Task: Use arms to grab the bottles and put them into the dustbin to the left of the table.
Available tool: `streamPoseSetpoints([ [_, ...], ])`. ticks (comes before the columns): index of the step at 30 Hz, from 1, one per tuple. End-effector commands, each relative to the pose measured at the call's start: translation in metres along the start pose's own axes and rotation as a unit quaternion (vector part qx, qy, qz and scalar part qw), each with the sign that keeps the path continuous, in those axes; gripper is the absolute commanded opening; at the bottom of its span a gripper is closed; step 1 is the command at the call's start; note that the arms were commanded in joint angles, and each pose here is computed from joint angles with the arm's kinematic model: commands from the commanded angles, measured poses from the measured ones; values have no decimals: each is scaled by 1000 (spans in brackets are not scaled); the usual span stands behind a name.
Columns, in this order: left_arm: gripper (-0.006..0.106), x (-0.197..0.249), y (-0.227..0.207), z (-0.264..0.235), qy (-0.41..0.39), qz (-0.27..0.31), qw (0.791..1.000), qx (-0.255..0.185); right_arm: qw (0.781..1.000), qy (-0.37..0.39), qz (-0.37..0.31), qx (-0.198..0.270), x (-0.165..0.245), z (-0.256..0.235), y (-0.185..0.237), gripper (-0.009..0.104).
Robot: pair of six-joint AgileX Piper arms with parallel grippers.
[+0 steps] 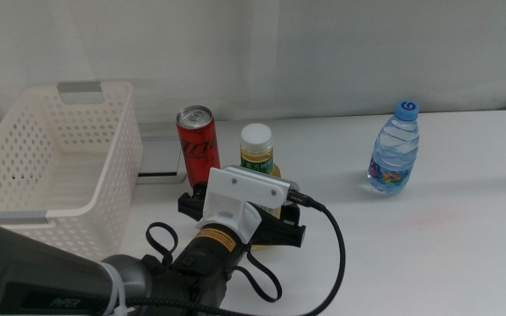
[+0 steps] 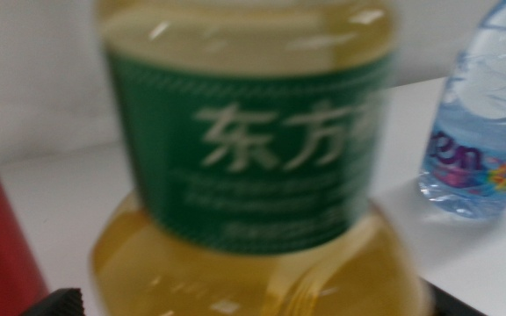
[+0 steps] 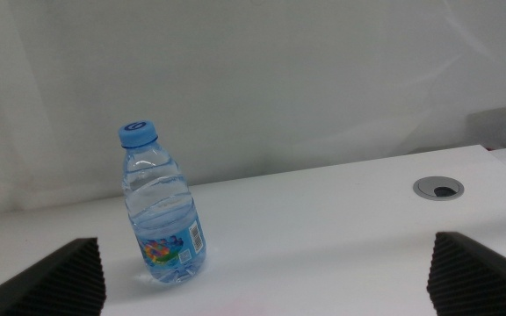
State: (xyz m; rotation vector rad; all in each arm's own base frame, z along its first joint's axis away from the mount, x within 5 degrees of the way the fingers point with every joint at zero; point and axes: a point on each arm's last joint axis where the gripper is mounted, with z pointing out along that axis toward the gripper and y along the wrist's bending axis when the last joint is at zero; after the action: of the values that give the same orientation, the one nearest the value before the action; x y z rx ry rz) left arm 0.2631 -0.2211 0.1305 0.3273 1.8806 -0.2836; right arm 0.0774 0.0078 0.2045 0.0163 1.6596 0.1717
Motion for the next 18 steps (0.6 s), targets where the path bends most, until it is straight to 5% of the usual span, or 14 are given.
streamPoseSetpoints([
  [1, 90, 3, 2, 2, 7, -16, 1000, -21, 1000, 8, -6, 5, 10, 0, -2, 103],
  [4, 84, 5, 6, 2, 13, -24, 999, -44, 1000, 8, -6, 5, 10, 0, -2, 103],
  [6, 64, 5, 7, 2, 16, -22, 998, -52, 1000, 8, -6, 5, 10, 0, -2, 103],
  [7, 41, 5, 7, 2, 16, -22, 998, -52, 1000, 8, -6, 5, 10, 0, -2, 103],
  [10, -3, 5, 7, 2, 16, -12, 998, -51, 1000, 8, -6, 5, 10, 0, -2, 103],
  [18, -3, -12, 10, -2, -1, 6, 999, -48, 1000, 8, -6, 5, 10, 0, -2, 103],
])
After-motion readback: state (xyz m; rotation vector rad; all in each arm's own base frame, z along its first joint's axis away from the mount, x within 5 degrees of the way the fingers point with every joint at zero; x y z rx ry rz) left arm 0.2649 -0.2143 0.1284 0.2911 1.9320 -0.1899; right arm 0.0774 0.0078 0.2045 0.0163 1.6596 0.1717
